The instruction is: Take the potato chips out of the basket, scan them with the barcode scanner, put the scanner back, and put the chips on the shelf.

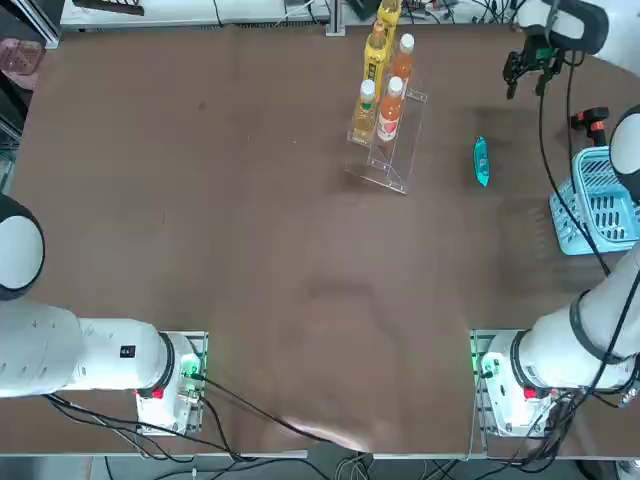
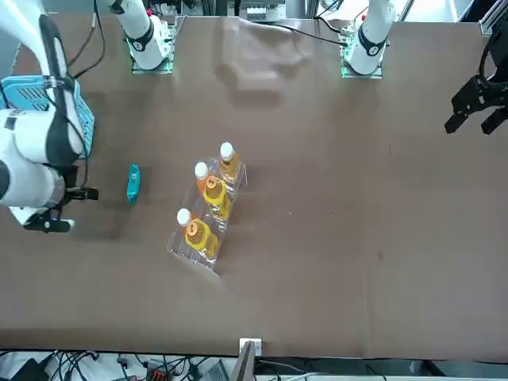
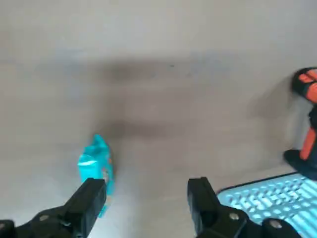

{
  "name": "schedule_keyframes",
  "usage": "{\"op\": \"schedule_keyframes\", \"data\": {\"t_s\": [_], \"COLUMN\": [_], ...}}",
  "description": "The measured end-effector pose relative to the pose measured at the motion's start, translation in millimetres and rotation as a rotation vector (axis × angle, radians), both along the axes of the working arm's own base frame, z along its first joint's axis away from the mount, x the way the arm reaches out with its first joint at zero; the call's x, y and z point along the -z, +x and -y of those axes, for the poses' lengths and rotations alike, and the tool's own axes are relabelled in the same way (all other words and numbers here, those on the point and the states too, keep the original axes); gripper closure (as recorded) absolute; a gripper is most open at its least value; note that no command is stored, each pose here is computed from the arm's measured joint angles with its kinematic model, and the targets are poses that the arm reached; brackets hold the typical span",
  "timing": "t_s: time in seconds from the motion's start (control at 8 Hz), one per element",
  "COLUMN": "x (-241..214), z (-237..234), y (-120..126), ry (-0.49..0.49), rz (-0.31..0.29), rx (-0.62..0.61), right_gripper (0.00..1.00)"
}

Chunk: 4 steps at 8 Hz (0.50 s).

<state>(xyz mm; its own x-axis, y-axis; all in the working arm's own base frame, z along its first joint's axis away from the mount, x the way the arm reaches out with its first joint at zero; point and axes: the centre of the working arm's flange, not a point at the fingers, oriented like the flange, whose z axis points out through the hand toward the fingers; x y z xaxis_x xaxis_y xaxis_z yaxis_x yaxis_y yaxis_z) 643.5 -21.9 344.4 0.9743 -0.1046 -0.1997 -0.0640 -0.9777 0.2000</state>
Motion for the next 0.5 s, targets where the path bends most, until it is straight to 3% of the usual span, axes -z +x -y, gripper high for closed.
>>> {"op": "schedule_keyframes", "data": {"t_s": [0.5], "x": [71], "z": [-72], "y": [-28], "ry": [-0.065], "rz": [0.091], "rx": [0.051], "right_gripper": [0.00]}}
